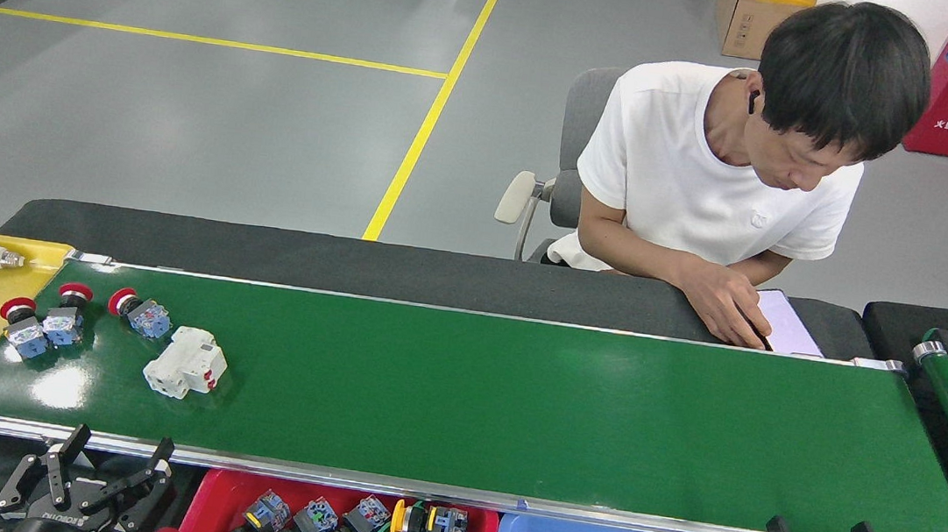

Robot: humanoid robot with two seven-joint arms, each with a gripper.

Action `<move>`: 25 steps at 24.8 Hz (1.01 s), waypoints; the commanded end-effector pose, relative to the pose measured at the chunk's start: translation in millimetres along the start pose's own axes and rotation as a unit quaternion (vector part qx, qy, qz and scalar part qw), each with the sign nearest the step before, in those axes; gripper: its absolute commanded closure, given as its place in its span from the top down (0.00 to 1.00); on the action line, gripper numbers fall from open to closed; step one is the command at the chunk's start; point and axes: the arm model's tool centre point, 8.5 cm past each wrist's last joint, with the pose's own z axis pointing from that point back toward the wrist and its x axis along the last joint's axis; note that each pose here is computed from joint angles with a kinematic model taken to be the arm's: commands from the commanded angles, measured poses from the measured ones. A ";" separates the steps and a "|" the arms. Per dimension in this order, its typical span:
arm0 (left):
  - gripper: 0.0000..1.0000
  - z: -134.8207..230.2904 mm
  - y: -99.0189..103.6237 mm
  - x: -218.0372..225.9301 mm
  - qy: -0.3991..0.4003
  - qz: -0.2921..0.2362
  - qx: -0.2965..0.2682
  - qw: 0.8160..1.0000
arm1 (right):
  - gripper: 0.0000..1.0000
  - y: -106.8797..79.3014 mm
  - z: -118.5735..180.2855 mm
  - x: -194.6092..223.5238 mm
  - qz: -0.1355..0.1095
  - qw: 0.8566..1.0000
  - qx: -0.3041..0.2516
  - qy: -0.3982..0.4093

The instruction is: Pick switch part from conveyor to tray

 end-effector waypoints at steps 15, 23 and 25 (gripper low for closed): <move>0.99 -113.5 7.7 -40.9 0.035 -0.030 -0.019 0.999 | 0.98 -7.4 -2.7 1.3 0.003 1.000 -0.011 -0.005; 0.11 -118.7 14.4 -28.0 -0.001 -0.034 -0.013 0.999 | 0.98 -7.2 -2.8 1.8 0.003 1.000 -0.011 -0.005; 0.08 -117.9 18.8 -19.7 -0.018 -0.031 -0.002 0.999 | 0.98 -7.2 -2.8 1.8 0.003 1.000 -0.011 -0.005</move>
